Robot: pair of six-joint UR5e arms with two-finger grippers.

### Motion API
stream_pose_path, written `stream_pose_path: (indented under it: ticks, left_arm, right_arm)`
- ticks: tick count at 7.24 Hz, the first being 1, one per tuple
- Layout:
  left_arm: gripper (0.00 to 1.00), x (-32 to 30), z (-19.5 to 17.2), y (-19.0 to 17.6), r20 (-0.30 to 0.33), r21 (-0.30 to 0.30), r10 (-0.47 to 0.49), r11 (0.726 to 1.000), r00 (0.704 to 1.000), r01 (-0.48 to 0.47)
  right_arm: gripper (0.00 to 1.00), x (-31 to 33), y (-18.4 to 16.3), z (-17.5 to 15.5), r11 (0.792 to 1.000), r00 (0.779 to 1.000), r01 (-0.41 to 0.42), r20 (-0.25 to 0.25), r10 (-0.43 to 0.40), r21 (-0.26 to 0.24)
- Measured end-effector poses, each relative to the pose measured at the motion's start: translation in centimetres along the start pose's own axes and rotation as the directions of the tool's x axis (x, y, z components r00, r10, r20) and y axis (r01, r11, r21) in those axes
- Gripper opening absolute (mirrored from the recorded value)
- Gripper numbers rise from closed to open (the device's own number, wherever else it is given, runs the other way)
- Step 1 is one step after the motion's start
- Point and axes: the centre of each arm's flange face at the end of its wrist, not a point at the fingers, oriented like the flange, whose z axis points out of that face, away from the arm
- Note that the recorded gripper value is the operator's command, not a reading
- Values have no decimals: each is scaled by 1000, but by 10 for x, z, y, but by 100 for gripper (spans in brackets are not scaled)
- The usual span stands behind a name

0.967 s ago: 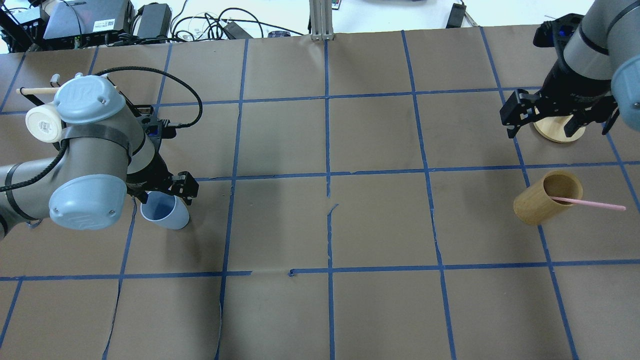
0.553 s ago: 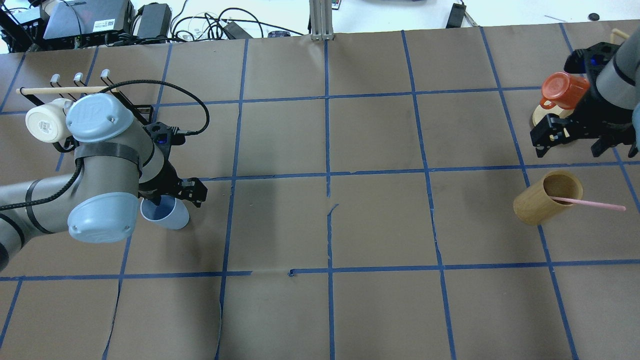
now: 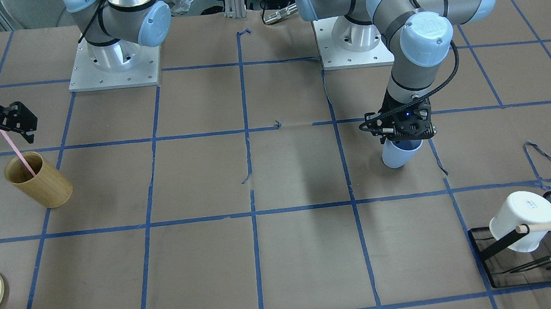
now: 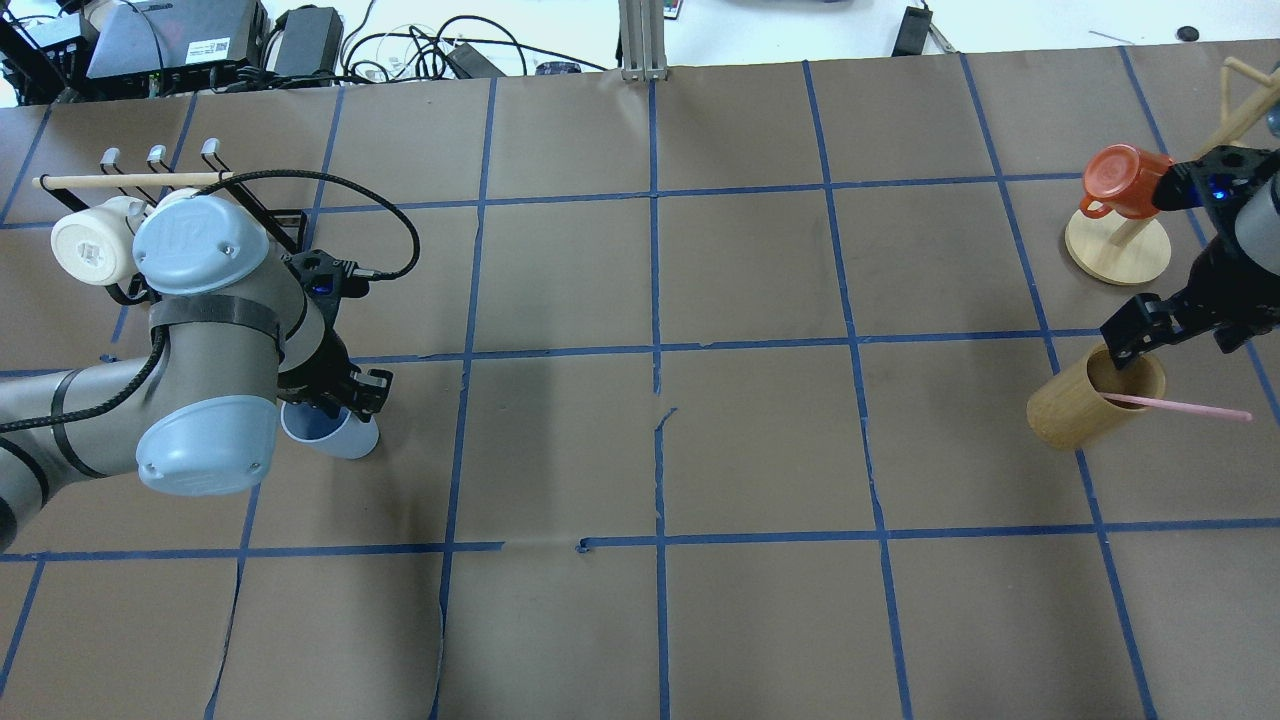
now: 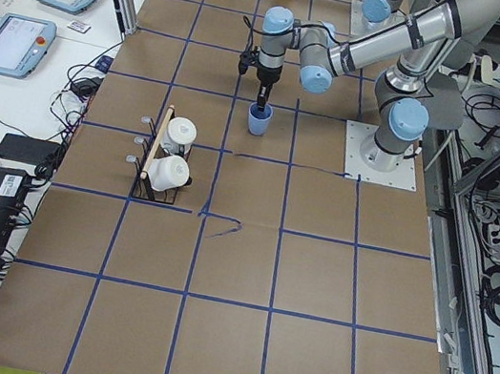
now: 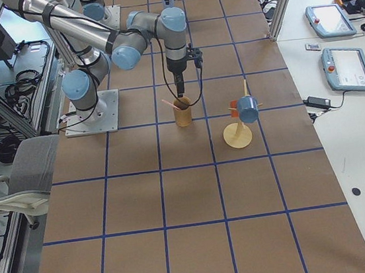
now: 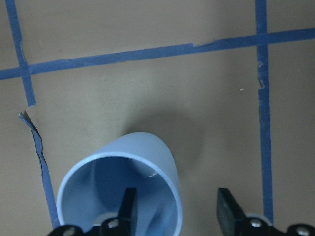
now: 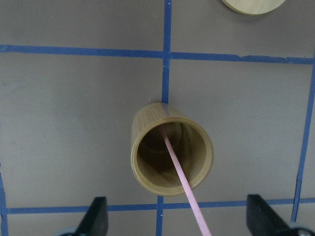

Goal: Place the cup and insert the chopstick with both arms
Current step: 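Grasp the blue cup rim with the left gripper while the right descends to the chopstick, then carry the blue cup to center with the left while the right pulls the chopstick out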

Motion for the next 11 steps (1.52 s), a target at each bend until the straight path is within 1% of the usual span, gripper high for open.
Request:
stream_pose_path:
  ticks: [2, 3, 4, 5, 6, 7, 8, 9, 10, 11]
  left_arm:
    - [0, -1, -4, 0, 3, 9, -4, 1000, 1000, 4]
    - [0, -1, -7, -2, 5, 17, -33, 999, 999, 33]
    - [0, -2, -14, -10, 4, 29, -110, 993, 994, 110]
    - [0, 0, -25, -23, -4, 34, -195, 980, 981, 195]
    - [0, 11, -43, -35, -20, 34, -261, 965, 965, 262]
    - [0, 37, -66, -46, -38, 45, -302, 952, 953, 304]
    - [0, 70, -89, -56, -54, 57, -330, 941, 942, 333]
    - [0, 105, -103, -63, -64, 55, -357, 931, 932, 361]
    - [0, 142, -107, -66, -68, 46, -384, 921, 921, 388]
    - [0, 179, -105, -69, -76, 47, -409, 910, 909, 413]
  right_arm:
    - [99, 9, 10, 1, 997, 997, 71, -2, -71, -1]
    - [100, 19, 15, 5, 997, 997, 72, 5, -72, -10]
    - [87, 24, 22, 16, 998, 998, 65, 14, -65, -21]
    - [86, 26, 27, 26, 998, 998, 58, 18, -57, -27]
    - [85, 28, 30, 31, 998, 998, 55, 17, -55, -26]
    - [79, 28, 32, 34, 998, 998, 55, 19, -55, -29]
    - [64, 28, 33, 36, 998, 998, 54, 23, -53, -35]
    - [49, 28, 34, 37, 998, 998, 55, 26, -54, -39]
    - [33, 28, 34, 39, 997, 998, 57, 26, -55, -47]
    - [20, 30, 34, 40, 997, 998, 58, 18, -57, -57]
